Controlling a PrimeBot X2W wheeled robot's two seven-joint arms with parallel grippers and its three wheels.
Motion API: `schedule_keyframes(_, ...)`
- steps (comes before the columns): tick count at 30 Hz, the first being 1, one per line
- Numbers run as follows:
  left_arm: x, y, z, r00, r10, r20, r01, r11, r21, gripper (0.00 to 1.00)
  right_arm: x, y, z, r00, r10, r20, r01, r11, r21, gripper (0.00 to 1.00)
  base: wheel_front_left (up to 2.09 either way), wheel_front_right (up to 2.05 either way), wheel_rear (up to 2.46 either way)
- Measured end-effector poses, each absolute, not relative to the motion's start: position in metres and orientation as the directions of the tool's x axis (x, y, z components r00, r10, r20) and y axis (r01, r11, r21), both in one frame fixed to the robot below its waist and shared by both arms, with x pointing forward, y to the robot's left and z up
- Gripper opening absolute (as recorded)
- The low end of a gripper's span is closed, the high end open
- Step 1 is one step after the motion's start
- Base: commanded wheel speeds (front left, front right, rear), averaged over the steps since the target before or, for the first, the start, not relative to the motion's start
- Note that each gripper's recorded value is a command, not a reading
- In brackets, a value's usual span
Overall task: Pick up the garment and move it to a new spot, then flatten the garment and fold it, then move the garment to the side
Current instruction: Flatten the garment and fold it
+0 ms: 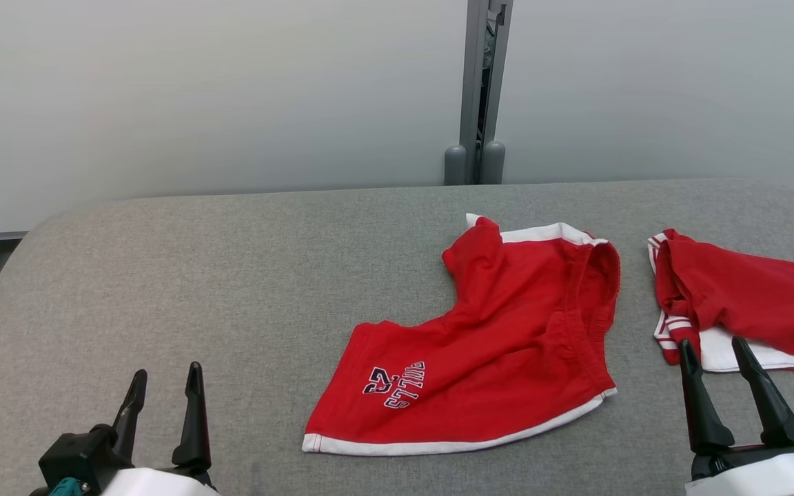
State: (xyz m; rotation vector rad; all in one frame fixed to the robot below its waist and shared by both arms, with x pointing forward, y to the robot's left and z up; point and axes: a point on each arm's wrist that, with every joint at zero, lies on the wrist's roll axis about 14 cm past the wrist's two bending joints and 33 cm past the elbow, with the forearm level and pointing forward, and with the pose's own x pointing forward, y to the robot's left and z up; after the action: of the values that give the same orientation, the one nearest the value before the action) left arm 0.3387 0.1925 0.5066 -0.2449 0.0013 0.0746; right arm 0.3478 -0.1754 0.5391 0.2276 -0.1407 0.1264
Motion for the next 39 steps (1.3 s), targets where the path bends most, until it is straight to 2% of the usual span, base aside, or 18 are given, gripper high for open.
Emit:
schedule_keyframes(14, 0.342, 0.185, 0.505, 0.999, 0.043, 0.001, -0.042, 0.970, -0.241, 1.00, 0.348, -0.185, 0.533, 0.988, 0.100, 0.118, -0.122, 0.973, 0.198, 1.00, 0.00, 0.00, 0.00)
schedule_keyframes(17, 0.340, 0.175, 0.491, 0.997, -0.008, -0.071, -0.011, 0.968, -0.253, 1.00, 0.349, -0.181, 0.519, 0.991, 0.126, 0.035, -0.130, 0.974, 0.187, 1.00, 0.00, 0.00, 0.00)
schedule_keyframes(20, 0.338, 0.162, 0.476, 0.985, -0.071, -0.154, 0.029, 0.964, -0.264, 1.00, 0.351, -0.164, 0.492, 0.967, 0.220, -0.129, -0.199, 0.968, 0.155, 1.00, 0.00, 0.00, 0.00)
schedule_keyframes(24, 0.334, 0.143, 0.452, 0.941, -0.168, -0.294, 0.084, 0.956, -0.280, 1.00, 0.363, -0.158, 0.476, 0.926, 0.278, -0.255, -0.244, 0.957, 0.160, 1.00, 0.00, 0.00, 0.00)
schedule_keyframes(32, 0.332, 0.114, 0.424, 0.828, -0.322, -0.459, 0.196, 0.933, -0.301, 1.00, 0.381, -0.153, 0.436, 0.815, 0.327, -0.478, -0.279, 0.945, 0.171, 1.00, 0.00, 0.00, 0.00)
schedule_keyframes(34, 0.332, 0.111, 0.420, 0.812, -0.334, -0.478, 0.206, 0.931, -0.301, 1.00, 0.384, -0.151, 0.434, 0.809, 0.332, -0.485, -0.285, 0.943, 0.169, 1.00, 0.00, 0.00, 0.00)
schedule_keyframes(39, 0.325, 0.099, 0.396, 0.713, -0.390, -0.582, 0.257, 0.918, -0.301, 1.00, 0.395, -0.137, 0.420, 0.772, 0.365, -0.520, -0.300, 0.931, 0.209, 1.00, 0.00, 0.00, 0.00)
